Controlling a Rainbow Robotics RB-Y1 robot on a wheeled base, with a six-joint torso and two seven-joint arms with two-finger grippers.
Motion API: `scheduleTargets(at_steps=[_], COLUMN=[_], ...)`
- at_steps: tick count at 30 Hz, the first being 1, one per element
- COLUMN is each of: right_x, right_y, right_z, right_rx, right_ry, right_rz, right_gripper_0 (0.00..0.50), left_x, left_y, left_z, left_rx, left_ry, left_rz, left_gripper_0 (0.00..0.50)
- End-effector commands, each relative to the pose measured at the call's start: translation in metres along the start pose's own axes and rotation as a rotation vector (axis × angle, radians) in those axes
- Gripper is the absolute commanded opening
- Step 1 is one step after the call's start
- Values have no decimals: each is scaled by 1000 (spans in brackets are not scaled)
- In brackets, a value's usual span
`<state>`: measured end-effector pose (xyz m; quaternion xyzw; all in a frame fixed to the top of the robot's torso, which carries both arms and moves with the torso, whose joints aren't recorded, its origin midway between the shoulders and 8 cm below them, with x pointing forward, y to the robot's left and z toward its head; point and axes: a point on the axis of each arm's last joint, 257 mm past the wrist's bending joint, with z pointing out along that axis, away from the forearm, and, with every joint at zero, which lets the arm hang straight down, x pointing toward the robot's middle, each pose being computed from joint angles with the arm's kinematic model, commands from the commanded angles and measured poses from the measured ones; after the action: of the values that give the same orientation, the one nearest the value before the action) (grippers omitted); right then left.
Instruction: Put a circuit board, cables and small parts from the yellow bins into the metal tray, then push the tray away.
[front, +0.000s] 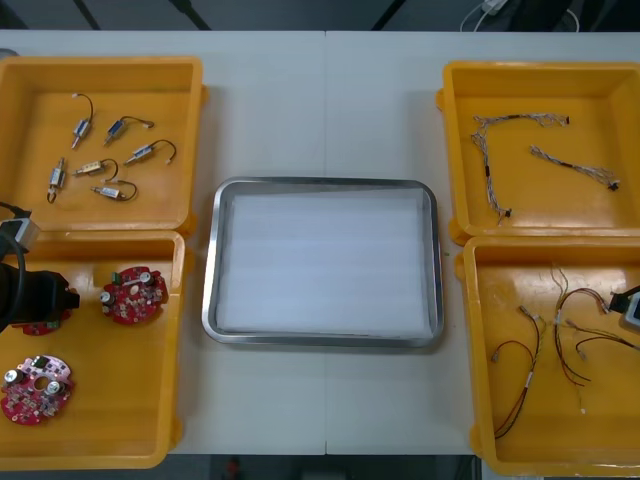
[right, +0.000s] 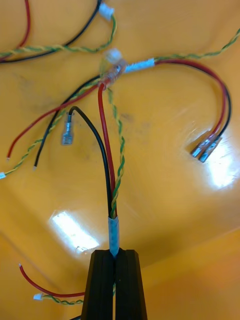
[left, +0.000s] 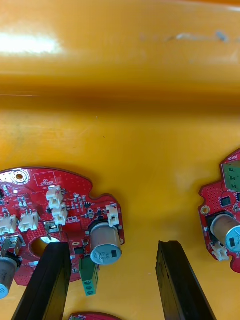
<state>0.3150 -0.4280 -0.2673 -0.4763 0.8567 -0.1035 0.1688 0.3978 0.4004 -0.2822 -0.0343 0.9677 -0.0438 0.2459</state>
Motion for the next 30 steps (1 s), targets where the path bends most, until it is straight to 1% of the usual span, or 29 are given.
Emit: scheduleTargets(at_steps=[1,7,9,10,11,13,16,19,24,25,26,27,29,30], right_x=[-26,-47,-55,-59,-65,-74,-88,-108,-131,-136,-138,-141,-148,-149], right_y=[-16,-11,-7,-5,-1,3,7,1,-4,-5,-5,-5,-6,-5], right_z=[-38,-64,-71,-74,-77,-83,-90,-100,-109,-110,-111,-111,-113,-113], right_rx=[56,40,32,25,8,-14,-42,-30,-19,-19,-20,-23,-27,-30], right_ry=[-56,-70,-78,-83,-95,-109,-131,-173,-211,-218,-219,-219,-224,-222], right_rz=[13,-7,6,16,31,52,83,131,199,217,226,244,279,288], right_gripper_0=[0,0,0,0,0,0,0,0,0,0,0,0,0,0], left_x=[12,11,12,11,12,13,12,12,12,11,10,11,11,10], left_y=[16,17,18,18,18,19,17,17,18,18,19,19,20,19], left_z=[0,1,1,1,1,2,5,5,5,5,5,5,5,5], left_rx=[-38,-36,-38,-40,-39,-45,-42,-44,-50,-50,-51,-52,-56,-56], left_ry=[23,19,19,18,18,20,12,11,8,5,3,3,2,1], left_rz=[12,-15,-43,-63,-85,-107,-136,-147,-163,-165,-165,-166,-164,-163], left_gripper_0=[500,500,500,500,500,500,500,500,500,459,438,384,226,188])
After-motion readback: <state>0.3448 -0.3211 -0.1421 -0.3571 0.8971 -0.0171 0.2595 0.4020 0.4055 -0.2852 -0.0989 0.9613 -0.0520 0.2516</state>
